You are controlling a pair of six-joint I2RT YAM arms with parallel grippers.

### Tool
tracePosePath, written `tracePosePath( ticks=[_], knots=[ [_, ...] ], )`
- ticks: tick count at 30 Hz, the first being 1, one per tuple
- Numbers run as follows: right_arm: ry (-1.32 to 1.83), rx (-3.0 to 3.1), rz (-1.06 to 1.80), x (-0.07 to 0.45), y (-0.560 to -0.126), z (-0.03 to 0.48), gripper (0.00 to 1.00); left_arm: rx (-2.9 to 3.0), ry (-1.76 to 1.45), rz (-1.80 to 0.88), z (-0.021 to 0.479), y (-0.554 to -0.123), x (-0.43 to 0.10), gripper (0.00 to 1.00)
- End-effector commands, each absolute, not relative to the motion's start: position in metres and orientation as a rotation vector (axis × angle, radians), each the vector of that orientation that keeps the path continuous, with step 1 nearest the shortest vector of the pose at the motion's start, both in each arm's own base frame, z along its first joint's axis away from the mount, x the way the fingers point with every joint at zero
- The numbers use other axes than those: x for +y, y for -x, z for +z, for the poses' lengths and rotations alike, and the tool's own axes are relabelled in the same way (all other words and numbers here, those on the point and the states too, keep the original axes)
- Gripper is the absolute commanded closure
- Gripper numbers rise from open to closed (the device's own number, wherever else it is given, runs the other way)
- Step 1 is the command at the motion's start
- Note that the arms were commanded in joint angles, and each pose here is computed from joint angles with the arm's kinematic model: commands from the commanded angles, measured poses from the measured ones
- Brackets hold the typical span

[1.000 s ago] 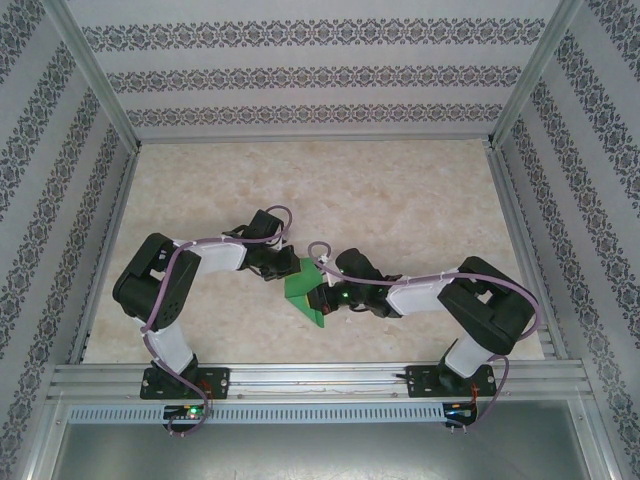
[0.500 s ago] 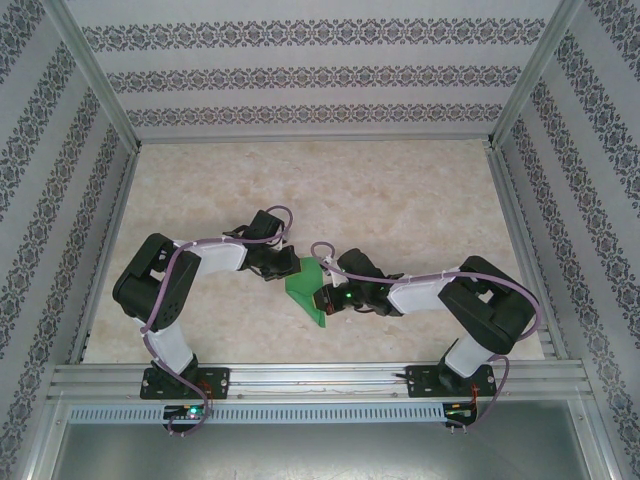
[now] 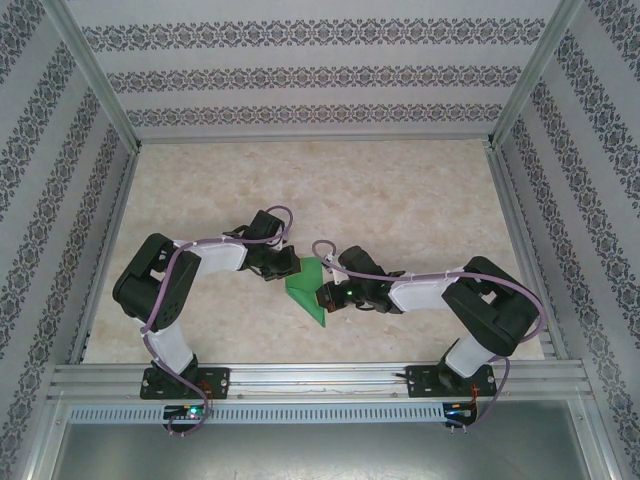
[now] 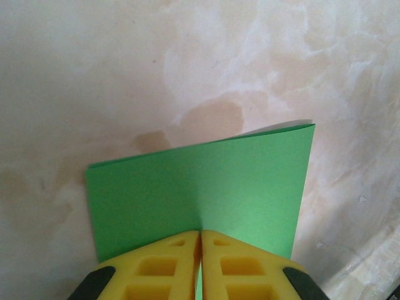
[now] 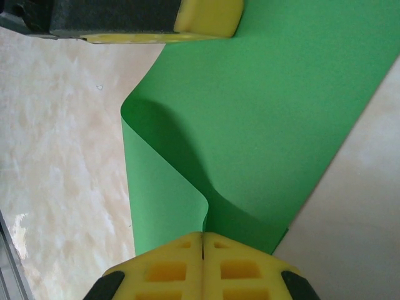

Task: Fold a paper plane with a square sheet of paper (fold left side to right side)
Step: Third fold the triangle at the center of the table.

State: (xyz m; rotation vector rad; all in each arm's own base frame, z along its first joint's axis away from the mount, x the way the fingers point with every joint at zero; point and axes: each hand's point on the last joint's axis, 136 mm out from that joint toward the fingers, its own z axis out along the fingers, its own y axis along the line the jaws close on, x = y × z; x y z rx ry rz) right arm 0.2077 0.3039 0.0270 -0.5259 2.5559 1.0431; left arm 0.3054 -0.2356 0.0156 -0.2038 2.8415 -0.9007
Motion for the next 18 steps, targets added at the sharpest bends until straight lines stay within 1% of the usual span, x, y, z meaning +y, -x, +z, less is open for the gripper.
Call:
tracePosePath(
  ticks=[1,18],
  knots=[
    [0.539,2.505,1.035,0.3066,-0.2188,0.0381,1.0,2.971,0.225,-0.732,-0.0166,-0.2795,-0.2175,0.9],
    [0.534,2.522,1.015,0.3077,-0.2238,0.0313,1.0,2.975,0.223,-0.731,-0.0181,-0.2785,-0.2183,0.9]
  ],
)
